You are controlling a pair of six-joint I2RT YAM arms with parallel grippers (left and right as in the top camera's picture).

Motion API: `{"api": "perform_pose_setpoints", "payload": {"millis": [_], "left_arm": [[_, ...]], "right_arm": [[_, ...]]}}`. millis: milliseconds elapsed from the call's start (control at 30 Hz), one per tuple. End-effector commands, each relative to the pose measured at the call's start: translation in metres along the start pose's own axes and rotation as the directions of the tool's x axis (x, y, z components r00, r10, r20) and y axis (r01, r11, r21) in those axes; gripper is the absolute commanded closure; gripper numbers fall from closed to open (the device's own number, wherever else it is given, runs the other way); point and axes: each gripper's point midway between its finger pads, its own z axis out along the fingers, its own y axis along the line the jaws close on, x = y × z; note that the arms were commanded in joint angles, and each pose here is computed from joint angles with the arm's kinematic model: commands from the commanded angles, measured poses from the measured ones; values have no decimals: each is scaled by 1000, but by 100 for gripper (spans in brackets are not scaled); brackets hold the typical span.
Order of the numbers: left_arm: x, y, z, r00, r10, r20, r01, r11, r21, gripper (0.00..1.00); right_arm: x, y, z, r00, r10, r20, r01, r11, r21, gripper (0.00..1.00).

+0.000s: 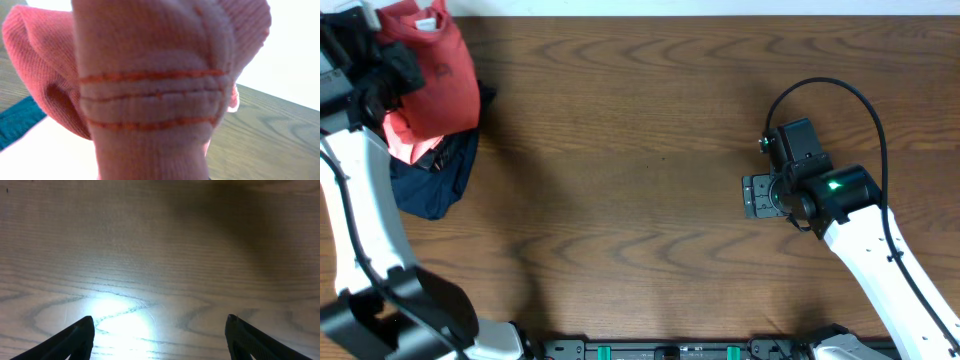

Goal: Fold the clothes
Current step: 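Carry the shirt left and place it on top of the clothes stack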

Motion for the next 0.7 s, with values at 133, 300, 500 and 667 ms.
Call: {"api": "perform_pose_setpoints", "payload": {"millis": [133,300,500,667], "left_arm": [[-9,102,32,976,-181,117,206,945,-255,69],[35,183,26,925,-360,124,372,787,-492,1],[69,231,7,827,-528,195,533,625,-570,2],[60,222,11,822,-539,182,551,676,-489,2]], "right_arm": [[1,-6,-6,1000,9,0,-9,1000,21,18],[10,-9,-6,999,4,-40,-3,1000,31,18],[10,-9,-6,999,5,-38,-4,1000,30,18],[7,-8,-6,1000,10,-24,-9,1000,27,15]]}}
